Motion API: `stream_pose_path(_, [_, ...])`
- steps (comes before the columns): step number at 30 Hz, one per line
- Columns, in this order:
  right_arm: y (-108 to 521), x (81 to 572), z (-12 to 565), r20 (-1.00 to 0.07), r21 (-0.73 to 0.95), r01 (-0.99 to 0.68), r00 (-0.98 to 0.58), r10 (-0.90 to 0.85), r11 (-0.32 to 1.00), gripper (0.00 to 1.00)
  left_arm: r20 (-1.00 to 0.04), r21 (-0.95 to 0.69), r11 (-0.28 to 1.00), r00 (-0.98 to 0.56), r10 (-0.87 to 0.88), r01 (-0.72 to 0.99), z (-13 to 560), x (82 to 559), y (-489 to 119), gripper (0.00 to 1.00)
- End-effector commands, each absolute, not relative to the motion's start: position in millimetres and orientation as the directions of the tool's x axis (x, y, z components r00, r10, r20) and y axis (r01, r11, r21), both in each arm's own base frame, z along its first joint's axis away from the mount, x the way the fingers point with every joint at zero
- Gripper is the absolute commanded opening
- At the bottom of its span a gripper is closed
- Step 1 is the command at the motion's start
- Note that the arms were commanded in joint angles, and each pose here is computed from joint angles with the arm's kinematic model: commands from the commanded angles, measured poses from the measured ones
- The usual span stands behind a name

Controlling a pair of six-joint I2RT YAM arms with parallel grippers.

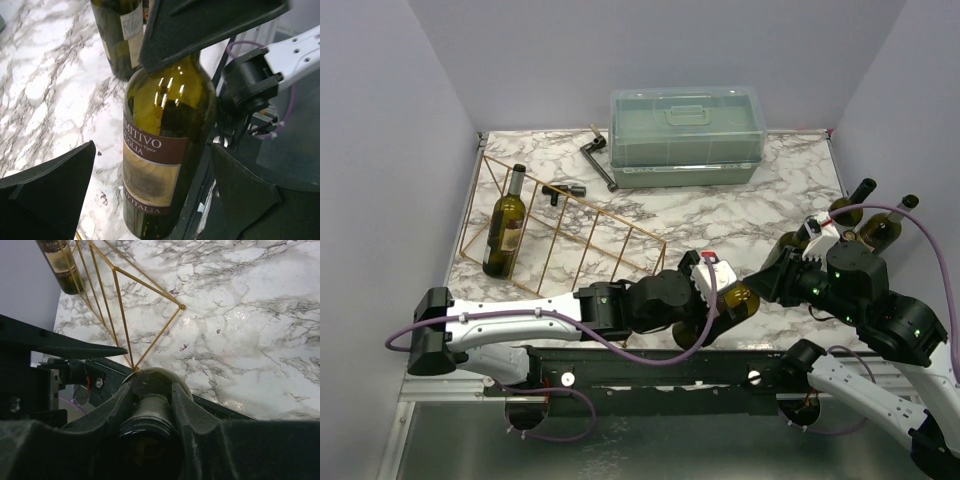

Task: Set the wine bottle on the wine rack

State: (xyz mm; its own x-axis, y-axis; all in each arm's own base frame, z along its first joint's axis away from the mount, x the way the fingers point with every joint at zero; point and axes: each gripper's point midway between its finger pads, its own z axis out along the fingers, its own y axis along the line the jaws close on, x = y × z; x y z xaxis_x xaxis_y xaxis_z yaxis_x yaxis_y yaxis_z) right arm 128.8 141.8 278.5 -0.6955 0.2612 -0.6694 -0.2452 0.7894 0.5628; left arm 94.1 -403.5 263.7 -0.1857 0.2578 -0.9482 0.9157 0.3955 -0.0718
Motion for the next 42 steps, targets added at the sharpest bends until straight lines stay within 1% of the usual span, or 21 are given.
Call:
stream_pose_path(1, [153.0, 126.4, 318.1, -0.679, 0.642, -0.312, -0.655, 0.331, 0.7, 0.01, -0.938, -0.058, 0.422, -0.194, 0.286, 0.905, 258.6, 99.0, -415.8, 0.99])
stream_pose_path(10, [154.6, 124.2, 318.5, -0.668, 0.652, -0.31, -0.666, 0.332, 0.691, 0.01, -0.94, -0.059, 0.423, -0.193, 0.282, 0.904, 264.4, 102.6, -439.5, 0.99])
stream_pose_path(22, [154.4, 119.8, 327.9, -0.662, 0.673, -0.32, -0.662, 0.351, 0.667, 0.01, -0.933, -0.015, 0.476, -0.183, 0.31, 0.88, 250.9, 115.1, -443.2, 0.99])
stream_pose_path(26, [153.3, 119.1, 328.3, -0.662, 0.674, -0.318, -0.661, 0.354, 0.667, 0.01, -0.933, -0.004, 0.469, -0.172, 0.316, 0.883, 251.6, 116.1, -452.2, 0.98])
stream_pose_path(28, [151.8, 118.4, 329.4, -0.662, 0.673, -0.315, -0.66, 0.356, 0.669, 0.0, -0.931, 0.012, 0.465, -0.159, 0.327, 0.885, 249.8, 117.5, -455.1, 0.9])
stream_pose_path(30, [149.9, 116.4, 331.5, -0.662, 0.673, -0.314, -0.659, 0.357, 0.669, 0.01, -0.931, 0.024, 0.467, -0.15, 0.332, 0.884, 249.9, 118.8, -455.2, 0.75])
stream_pose_path(31, [148.9, 115.6, 333.0, -0.661, 0.675, -0.313, -0.658, 0.36, 0.668, 0.01, -0.932, 0.026, 0.471, -0.149, 0.331, 0.882, 250.1, 120.1, -455.1, 0.65])
stream_pose_path(33, [146.2, 115.4, 334.3, -0.664, 0.672, -0.307, -0.653, 0.365, 0.673, 0.04, -0.936, 0.029, 0.476, -0.143, 0.321, 0.879, 254.3, 121.4, -454.6, 0.5])
stream_pose_path(38, [142.8, 115.6, 334.1, -0.667, 0.663, -0.297, -0.651, 0.363, 0.687, 0.27, -0.938, 0.052, 0.472, -0.119, 0.326, 0.88, 256.1, 122.8, -453.7, 0.11])
stream_pose_path(40, [142.1, 115.6, 334.3, -0.667, 0.663, -0.295, -0.649, 0.365, 0.688, 0.35, -0.938, 0.057, 0.47, -0.114, 0.327, 0.881, 256.9, 122.9, -453.0, 0.03])
stream_pose_path(42, [139.9, 115.2, 335.4, -0.667, 0.664, -0.288, -0.646, 0.373, 0.69, 0.47, -0.939, 0.056, 0.463, -0.111, 0.325, 0.884, 258.5, 122.1, -452.7, 0.0])
